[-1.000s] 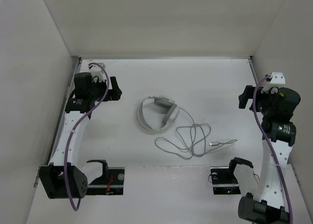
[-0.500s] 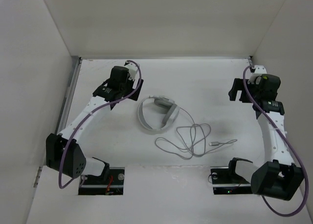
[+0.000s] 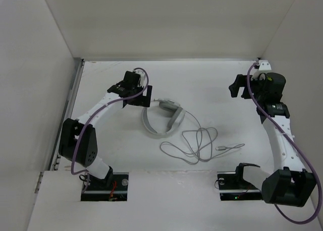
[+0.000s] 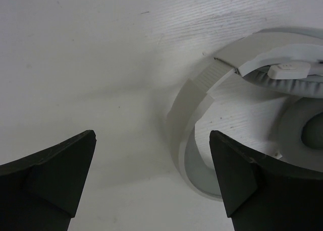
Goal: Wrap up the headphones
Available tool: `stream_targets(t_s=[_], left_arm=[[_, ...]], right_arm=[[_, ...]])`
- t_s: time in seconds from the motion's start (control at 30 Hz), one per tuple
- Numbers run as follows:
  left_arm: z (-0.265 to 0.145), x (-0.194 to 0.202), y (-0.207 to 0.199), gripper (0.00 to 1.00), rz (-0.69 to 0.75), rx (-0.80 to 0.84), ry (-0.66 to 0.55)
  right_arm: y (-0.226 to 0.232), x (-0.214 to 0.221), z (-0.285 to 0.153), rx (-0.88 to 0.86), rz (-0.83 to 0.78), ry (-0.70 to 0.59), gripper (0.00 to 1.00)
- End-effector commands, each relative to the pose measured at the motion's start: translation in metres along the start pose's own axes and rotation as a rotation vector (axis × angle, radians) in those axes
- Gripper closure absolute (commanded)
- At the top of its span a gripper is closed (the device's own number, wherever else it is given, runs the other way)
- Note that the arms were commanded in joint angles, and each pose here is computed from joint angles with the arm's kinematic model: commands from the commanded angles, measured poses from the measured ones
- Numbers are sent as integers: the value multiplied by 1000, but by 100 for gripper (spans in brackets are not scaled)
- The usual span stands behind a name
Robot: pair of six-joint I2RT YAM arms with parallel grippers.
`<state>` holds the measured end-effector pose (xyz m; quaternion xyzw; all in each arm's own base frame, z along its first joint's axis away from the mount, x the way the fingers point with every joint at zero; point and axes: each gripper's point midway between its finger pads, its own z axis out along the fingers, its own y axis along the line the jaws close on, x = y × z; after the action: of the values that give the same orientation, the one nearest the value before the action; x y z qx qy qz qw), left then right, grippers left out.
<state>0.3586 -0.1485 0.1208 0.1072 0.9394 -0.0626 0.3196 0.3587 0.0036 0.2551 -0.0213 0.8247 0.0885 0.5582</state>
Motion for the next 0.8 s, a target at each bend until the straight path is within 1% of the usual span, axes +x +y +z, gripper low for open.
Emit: stream_targets(t_s=[0.0, 0.07, 0.17, 0.33, 0.47, 0.53, 0.63, 0.7, 0.77], left_arm=[[-6, 1, -17, 4, -99, 39, -13], [-9, 7, -21, 5, -110, 48, -9], [-15, 26, -27, 6, -108, 54, 9], [-14, 71, -19, 9, -136, 21, 68], [-11, 91, -16, 13, -143, 9, 72], [-5, 96, -15, 17, -141, -3, 65], [2, 94, -13, 25, -142, -22, 44], [5, 87, -12, 29, -145, -29, 27], [4, 77, -15, 30, -150, -31, 7]], right_arm=[[8, -23, 6, -33, 11, -77, 0], [7, -23, 8, -35, 8, -76, 0], [7, -23, 11, -35, 13, -79, 0], [7, -22, 15, -38, 34, -81, 0], [7, -21, 17, -44, 39, -78, 0], [8, -21, 18, -49, 44, -79, 0], [9, -22, 18, -52, 48, -81, 0], [9, -22, 18, -54, 48, -81, 0], [9, -22, 17, -54, 47, -83, 0]])
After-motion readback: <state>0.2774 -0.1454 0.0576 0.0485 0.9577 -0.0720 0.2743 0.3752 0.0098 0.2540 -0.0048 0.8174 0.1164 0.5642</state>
